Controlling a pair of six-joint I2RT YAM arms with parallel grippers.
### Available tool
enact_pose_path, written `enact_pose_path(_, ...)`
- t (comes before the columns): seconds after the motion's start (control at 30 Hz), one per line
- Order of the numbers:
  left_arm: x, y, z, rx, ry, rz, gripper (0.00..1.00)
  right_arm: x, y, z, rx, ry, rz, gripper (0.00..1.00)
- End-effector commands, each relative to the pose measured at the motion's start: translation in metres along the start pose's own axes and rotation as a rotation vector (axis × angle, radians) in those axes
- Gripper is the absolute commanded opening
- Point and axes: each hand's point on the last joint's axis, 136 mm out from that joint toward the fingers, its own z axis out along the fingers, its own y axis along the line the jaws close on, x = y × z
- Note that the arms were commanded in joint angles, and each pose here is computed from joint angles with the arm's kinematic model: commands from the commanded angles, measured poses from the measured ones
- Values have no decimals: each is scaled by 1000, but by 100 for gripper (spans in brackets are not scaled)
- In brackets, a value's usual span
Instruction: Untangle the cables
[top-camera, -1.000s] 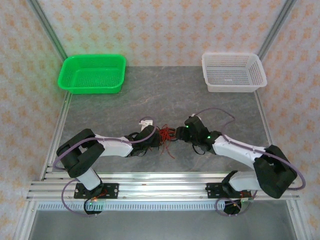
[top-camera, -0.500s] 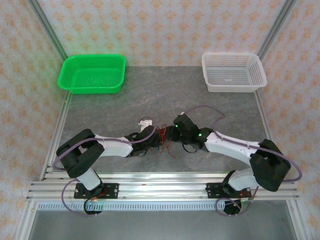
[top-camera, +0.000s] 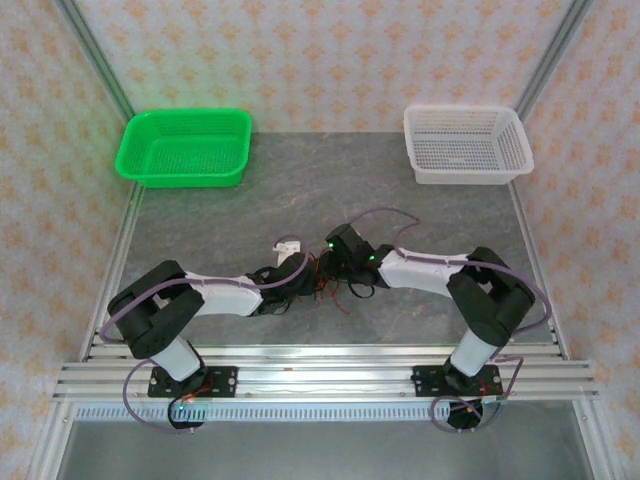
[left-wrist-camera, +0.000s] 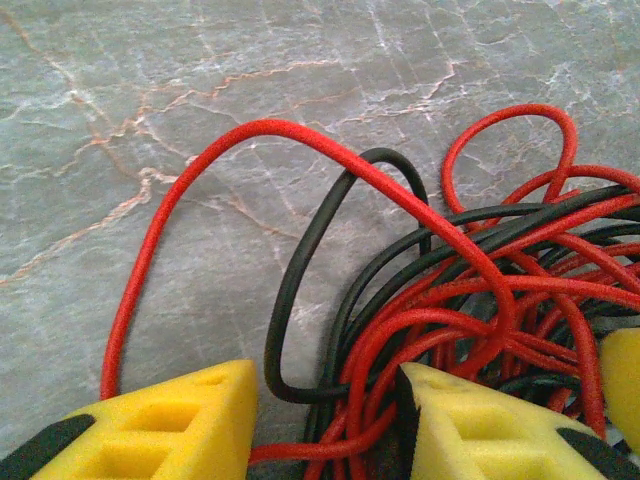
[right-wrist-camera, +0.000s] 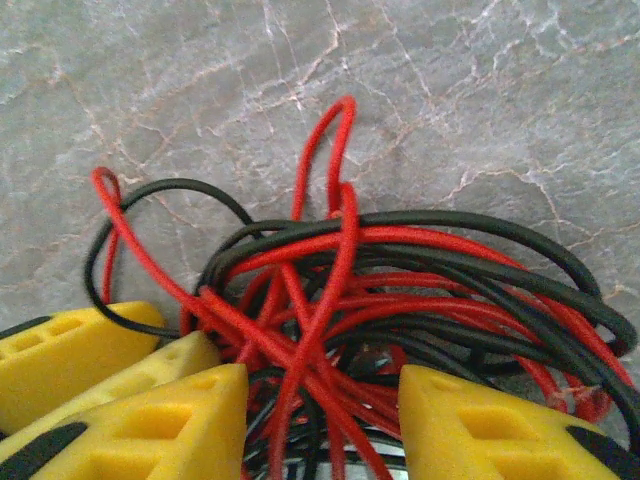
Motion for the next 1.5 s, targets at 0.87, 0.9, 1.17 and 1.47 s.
enact_pose_path(0.87, -14, 48, -14, -221, -54, 107, 43, -5, -49, -50, 265, 46, -281, 0)
enact_pose_path(0.9, -20, 44, -15, -212, -66, 112, 43, -3, -48, -51, 245, 48, -271, 0)
enact_pose_path(1.17, -73, -3, -34, -97, -177, 175, 47, -1, -42, -51, 146, 13, -161, 4)
enact_pose_path(1.47, -112, -23, -69, -22, -291, 182, 53, -8, -51, -66, 143, -60, -68, 33)
